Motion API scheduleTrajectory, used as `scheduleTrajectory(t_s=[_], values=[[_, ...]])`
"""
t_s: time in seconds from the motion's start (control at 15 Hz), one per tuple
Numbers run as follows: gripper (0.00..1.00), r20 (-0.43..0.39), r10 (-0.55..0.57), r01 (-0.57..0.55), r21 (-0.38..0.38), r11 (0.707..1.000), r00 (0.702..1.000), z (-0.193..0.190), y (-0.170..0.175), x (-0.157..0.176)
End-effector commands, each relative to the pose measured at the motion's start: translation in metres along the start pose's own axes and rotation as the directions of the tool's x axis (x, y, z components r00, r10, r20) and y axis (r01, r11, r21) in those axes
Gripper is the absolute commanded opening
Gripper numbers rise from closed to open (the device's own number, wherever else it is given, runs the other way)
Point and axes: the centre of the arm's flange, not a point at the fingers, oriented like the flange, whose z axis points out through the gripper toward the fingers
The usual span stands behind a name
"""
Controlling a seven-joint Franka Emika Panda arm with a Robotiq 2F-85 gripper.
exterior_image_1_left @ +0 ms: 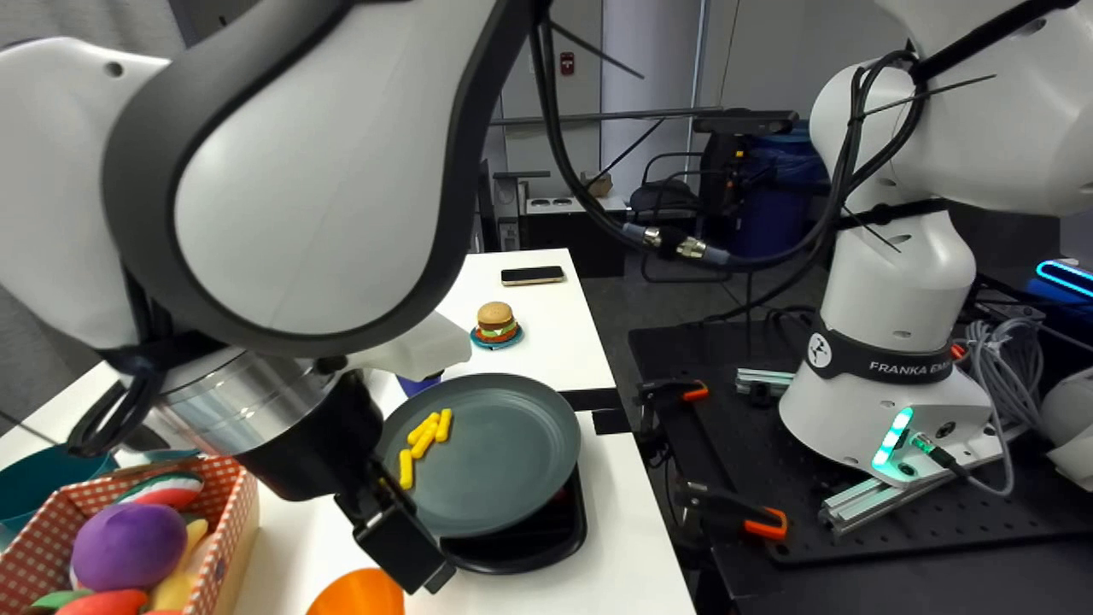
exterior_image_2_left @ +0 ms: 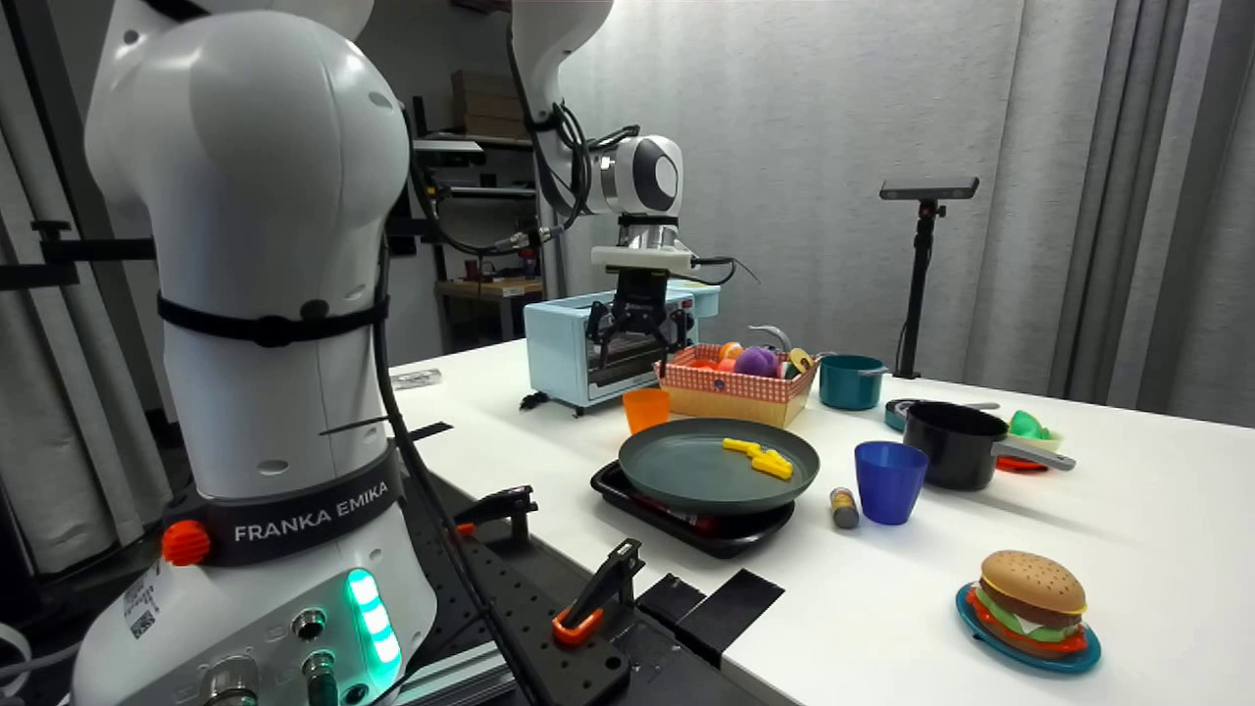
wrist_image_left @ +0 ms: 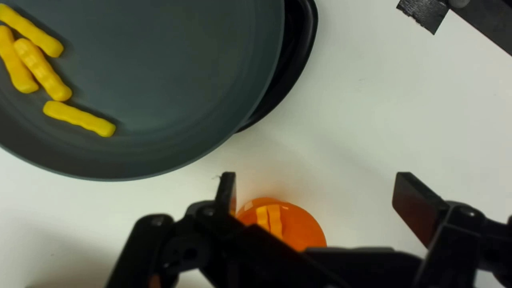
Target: Pour the things in the orange cup onto the plate
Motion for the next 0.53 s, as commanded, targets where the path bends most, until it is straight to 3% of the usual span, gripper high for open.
scheduleTrajectory(t_s=[0.0,0.47], values=[[1.00,0.004,-0.068,0.068,0.008,0.998,0.998,0.005,-0.003,0.020],[1.00,-0.011,-0.143,0.144,0.034,0.989,0.990,0.012,-0.013,0.041]])
